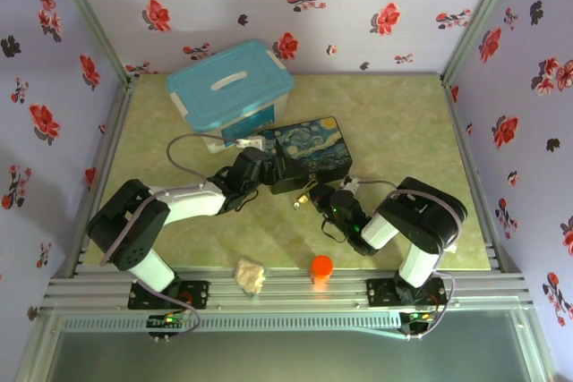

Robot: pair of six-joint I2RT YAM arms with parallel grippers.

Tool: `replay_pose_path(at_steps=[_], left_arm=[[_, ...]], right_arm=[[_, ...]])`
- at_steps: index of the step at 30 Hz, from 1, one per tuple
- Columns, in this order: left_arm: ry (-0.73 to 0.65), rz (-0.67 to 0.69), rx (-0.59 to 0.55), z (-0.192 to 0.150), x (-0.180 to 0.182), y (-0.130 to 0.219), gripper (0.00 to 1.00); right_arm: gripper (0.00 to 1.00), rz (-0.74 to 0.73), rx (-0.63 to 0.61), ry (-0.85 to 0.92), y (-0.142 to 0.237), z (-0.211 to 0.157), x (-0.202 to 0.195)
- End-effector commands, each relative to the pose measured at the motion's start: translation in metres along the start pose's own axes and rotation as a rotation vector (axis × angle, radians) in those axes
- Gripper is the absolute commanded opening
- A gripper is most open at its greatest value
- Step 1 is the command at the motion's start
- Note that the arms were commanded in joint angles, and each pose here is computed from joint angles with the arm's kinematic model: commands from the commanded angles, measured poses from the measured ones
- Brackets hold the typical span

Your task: Unlock the padlock with the key

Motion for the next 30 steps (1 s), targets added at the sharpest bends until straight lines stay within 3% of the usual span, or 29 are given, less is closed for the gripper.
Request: replay_pose_path(at_steps=[1, 6, 30], left_arm=[[-0.103, 0.290, 0.203, -0.057, 0.078, -0.002, 0.54], [-0.074, 0.315, 0.192, -0.058, 0.093, -0.001, 0.49], [-0.081, 0.348, 0.210, -0.062, 0.106, -0.003, 0.49]], right_arm=[[0.00, -0.195, -0.096, -0.049, 0.009, 0.005, -0.052], [0.00, -0.172, -0.207, -0.118, 0.016, 0.016, -0.063], [0.00, -0.204, -0.272, -0.111, 0.026, 0.034, -0.074]])
Point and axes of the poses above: each hand's point on the last joint's axis, 136 mm out from that joint toward the fingers, its own y axis back along the fingers, its own x axis along the line the jaws close on, z = x × y, the point moved 4 cm from there along y, back along the fingers, and after that the axes turned 13 degrees about y, right-handed, at the moved point
